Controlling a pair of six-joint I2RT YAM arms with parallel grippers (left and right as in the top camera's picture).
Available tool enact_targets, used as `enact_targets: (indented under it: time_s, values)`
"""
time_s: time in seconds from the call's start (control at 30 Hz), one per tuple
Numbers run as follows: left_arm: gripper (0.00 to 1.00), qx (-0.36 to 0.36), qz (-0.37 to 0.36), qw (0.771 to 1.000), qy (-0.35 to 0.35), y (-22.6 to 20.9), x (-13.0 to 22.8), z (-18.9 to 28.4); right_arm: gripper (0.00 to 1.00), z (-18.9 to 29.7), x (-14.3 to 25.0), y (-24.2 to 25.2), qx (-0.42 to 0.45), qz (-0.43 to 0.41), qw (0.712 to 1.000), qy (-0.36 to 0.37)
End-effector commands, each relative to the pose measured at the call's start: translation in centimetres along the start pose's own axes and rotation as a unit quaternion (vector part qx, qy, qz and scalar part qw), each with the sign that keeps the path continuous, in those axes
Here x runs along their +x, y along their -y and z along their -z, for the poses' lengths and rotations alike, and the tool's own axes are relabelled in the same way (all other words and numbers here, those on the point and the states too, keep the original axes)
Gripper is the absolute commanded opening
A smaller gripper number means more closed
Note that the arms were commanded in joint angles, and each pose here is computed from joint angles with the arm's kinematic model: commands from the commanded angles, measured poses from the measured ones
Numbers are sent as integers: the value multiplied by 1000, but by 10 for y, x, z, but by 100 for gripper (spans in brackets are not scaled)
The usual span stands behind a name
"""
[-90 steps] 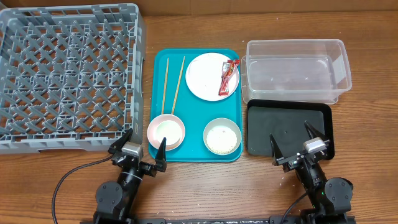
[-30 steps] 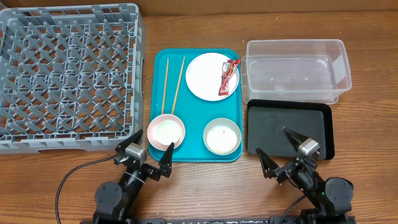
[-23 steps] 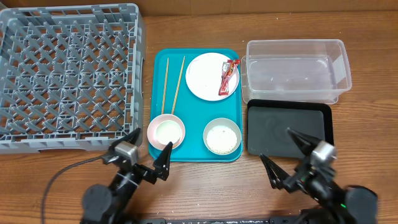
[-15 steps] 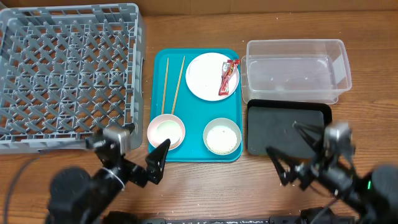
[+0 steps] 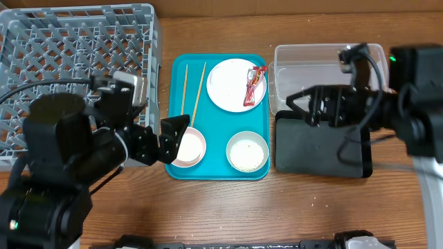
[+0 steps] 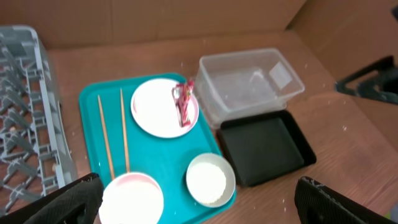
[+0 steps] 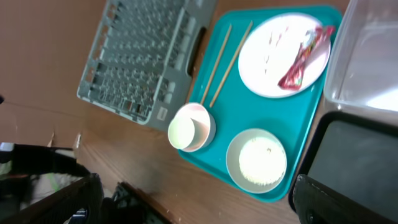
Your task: Sort waste into correct bins and load items into the dishwasher
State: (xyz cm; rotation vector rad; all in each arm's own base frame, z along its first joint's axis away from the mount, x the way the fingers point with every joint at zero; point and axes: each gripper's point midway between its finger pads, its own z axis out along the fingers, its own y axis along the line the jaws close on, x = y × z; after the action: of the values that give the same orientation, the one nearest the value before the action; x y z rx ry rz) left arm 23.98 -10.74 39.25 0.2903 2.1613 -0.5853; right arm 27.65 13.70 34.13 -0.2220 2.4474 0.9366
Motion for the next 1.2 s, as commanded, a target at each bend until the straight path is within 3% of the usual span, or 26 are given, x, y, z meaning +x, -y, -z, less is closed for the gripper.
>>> enact_targets:
  time_s: [0.0,0.2,0.27,0.37,0.47,0.67,0.97,1.17]
  values:
    - [100,8,1,1000,-12,0,-1,-5,100,-16,-6,6,-10,-17,999,-26]
    - [100,-7,49,997,-56,-12,10,-22,100,-64,22,5,-17,-3,991,-132]
    - [100,-35,83,994,-64,-22,15,-23,100,-88,41,5,27,10,984,-178]
    - [100,-149,211,965,-37,-58,17,-3,96,-114,63,3,82,5,973,-215]
    - [100,-242,258,935,17,-87,12,33,85,-136,85,-10,86,10,965,-247]
    - [100,-309,261,913,53,-102,19,72,82,-185,117,-26,93,40,960,-262]
    - [100,-325,223,918,-54,-99,60,74,75,-258,140,-38,99,85,962,-240]
    - [100,-329,220,914,-86,-98,74,77,69,-285,123,-18,173,88,966,-172]
